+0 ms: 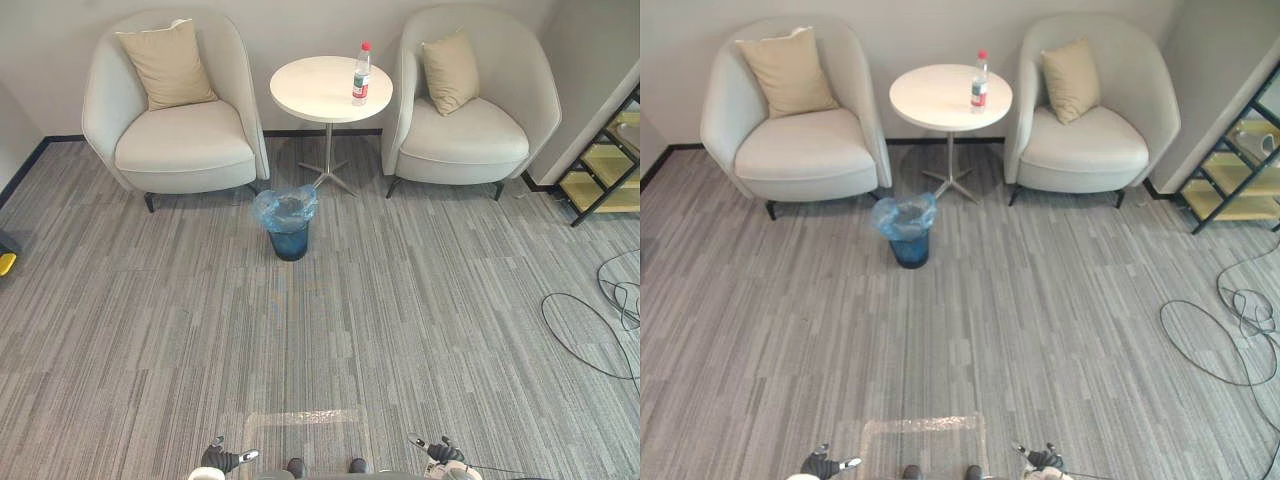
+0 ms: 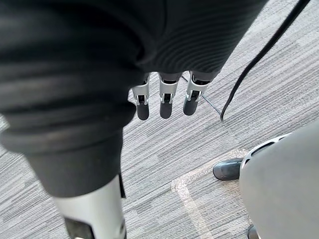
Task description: Gather rubbish on tea table into small bin, then transfer packed bag to large trash can.
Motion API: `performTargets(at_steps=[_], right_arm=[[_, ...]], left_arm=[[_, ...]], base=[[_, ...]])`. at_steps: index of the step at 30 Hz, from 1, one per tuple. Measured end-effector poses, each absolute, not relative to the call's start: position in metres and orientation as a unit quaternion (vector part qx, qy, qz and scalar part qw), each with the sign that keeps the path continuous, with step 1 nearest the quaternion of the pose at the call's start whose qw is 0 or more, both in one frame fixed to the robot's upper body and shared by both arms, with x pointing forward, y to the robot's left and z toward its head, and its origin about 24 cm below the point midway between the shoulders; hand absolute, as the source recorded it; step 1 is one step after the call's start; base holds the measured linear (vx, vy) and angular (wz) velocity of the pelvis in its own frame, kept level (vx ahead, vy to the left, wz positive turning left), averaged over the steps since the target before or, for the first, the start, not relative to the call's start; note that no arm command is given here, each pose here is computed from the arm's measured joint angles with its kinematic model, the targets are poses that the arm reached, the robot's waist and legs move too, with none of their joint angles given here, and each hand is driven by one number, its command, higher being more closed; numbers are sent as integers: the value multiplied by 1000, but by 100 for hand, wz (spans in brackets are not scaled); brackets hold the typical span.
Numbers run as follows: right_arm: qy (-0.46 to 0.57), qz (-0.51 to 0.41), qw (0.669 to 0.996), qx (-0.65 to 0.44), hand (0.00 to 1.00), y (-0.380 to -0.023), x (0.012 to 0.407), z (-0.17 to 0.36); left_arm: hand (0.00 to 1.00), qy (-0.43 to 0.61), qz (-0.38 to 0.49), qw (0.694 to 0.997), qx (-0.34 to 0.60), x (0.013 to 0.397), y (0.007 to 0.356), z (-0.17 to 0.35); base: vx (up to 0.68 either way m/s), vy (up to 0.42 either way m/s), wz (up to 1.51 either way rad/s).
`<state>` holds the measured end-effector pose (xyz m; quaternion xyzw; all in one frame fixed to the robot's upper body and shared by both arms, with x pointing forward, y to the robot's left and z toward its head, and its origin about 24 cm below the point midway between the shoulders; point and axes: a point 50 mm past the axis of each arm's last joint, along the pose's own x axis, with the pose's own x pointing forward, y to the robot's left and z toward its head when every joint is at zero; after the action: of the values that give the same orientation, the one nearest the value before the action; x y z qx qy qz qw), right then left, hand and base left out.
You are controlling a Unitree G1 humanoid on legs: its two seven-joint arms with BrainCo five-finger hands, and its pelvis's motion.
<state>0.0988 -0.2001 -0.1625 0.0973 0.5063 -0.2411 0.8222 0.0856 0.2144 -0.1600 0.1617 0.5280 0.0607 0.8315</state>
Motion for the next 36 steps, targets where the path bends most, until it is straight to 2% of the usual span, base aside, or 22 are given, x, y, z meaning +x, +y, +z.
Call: performTargets(at_steps=[26,36], right_arm=[[507,-241,822,99,0,-198,99,-163],[497,-245,826,107,0,-198,104,-161]], left_arm=[[0,527,56,831,169,87,216,-160],[0,514,52,837,180,99,219,-156]], base=[[-6,-3,-1],[-11,-6,0]])
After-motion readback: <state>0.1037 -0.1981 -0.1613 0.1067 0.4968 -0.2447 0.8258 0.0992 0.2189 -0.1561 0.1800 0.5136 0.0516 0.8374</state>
